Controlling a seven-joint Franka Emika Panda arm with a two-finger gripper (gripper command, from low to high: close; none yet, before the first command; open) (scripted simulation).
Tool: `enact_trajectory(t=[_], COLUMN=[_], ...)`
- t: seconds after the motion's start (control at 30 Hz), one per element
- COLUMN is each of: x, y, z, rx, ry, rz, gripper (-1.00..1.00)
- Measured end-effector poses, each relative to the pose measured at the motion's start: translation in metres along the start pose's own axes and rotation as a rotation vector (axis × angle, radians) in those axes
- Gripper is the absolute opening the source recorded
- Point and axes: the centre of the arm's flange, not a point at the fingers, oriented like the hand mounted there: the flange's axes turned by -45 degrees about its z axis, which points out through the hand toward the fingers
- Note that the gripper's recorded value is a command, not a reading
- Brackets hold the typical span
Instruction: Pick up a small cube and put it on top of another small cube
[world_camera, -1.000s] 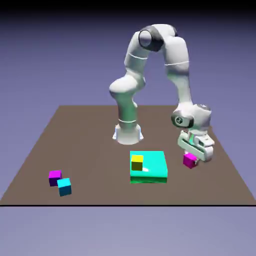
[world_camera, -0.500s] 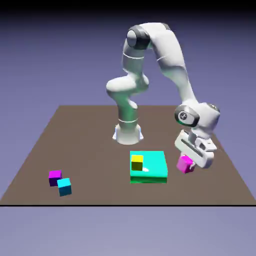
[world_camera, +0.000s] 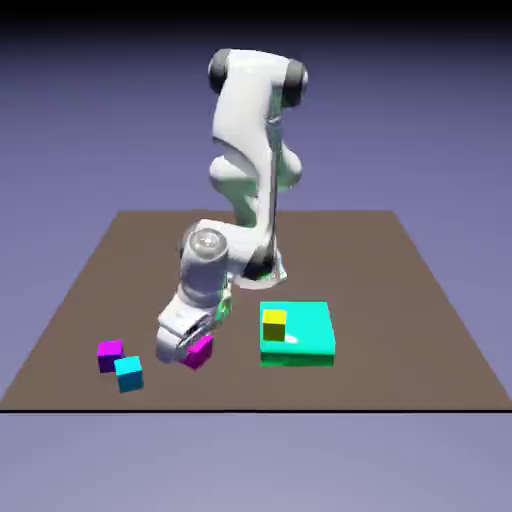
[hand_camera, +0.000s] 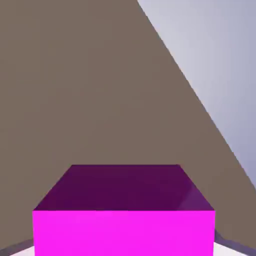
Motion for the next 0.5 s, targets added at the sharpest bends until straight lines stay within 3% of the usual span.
enact_trajectory(t=[0.23,0.4,0.43,0.5], x=[-0.143,-0.133,-0.133,-0.133], y=[0.056,0.057,0.057,0.057], z=[-0.006,0.059,0.063,0.063], rx=[0.028,0.027,0.028,0.027], ry=[0.121,0.12,0.12,0.12], rz=[0.453,0.452,0.453,0.453], gripper=[-1.0,-1.0,1.0,1.0])
